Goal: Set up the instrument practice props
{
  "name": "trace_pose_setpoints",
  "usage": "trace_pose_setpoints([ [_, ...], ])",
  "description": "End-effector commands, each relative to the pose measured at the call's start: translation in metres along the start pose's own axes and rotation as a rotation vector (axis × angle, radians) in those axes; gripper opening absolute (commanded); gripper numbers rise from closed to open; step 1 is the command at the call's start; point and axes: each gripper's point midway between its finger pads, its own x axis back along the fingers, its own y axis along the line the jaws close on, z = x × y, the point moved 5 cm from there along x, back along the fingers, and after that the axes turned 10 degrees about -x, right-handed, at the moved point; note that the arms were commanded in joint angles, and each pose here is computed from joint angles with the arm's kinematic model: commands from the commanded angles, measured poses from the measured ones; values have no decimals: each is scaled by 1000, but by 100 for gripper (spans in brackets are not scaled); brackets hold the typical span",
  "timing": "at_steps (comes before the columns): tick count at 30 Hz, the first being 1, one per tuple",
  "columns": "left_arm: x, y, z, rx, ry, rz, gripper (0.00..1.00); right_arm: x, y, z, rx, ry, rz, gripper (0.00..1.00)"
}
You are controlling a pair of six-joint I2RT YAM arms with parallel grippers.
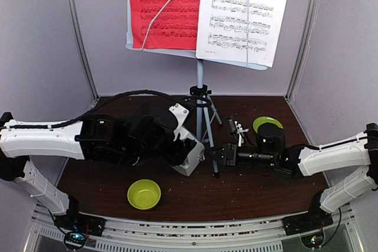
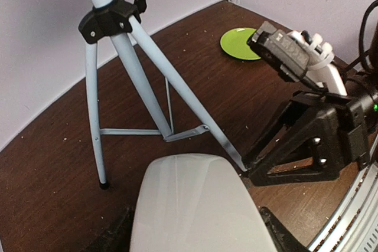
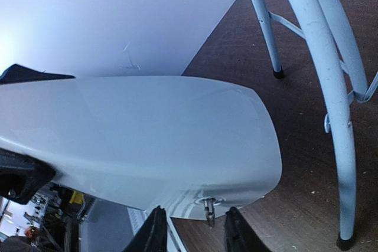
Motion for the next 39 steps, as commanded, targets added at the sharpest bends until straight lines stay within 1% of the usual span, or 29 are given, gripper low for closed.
trace_pose_setpoints([
  [1,-7,2,-19,117,-45,43,0,13,-12,8,120,51,107,40],
  [2,-11,1,-16,121,-34,51,0,16,-12,9,126,54,112,46],
  [4,-18,0,-10,128,-5,71,0,22,-11,10,140,57,119,53],
  [8,-31,-3,2,135,48,116,0,33,-7,7,172,44,146,65],
  [11,-42,-12,9,105,78,178,1,40,0,2,199,24,159,73],
  [13,-48,-16,12,72,96,210,3,43,3,-2,209,11,172,85],
  [16,-56,-20,16,35,123,251,3,47,4,-7,213,0,201,98],
  [18,-61,-21,19,18,137,276,4,49,5,-10,216,-9,215,100],
  [26,-77,-30,29,-53,165,347,13,56,9,-19,214,-44,248,100],
  [28,-81,-34,32,-58,170,374,19,57,11,-20,220,-40,251,100],
  [30,-82,-34,33,-55,166,388,29,56,15,-23,232,-29,255,100],
  [32,-80,-32,32,-45,158,387,45,53,19,-27,239,-22,263,100],
  [34,-75,-31,31,-36,142,399,59,50,20,-29,236,-14,279,100],
  [36,-69,-29,29,-20,113,407,76,46,21,-30,230,-2,272,100],
  [37,-66,-29,30,-14,105,411,83,43,22,-30,227,3,264,100],
  [39,-62,-26,34,-7,101,411,89,39,25,-32,220,9,251,100],
])
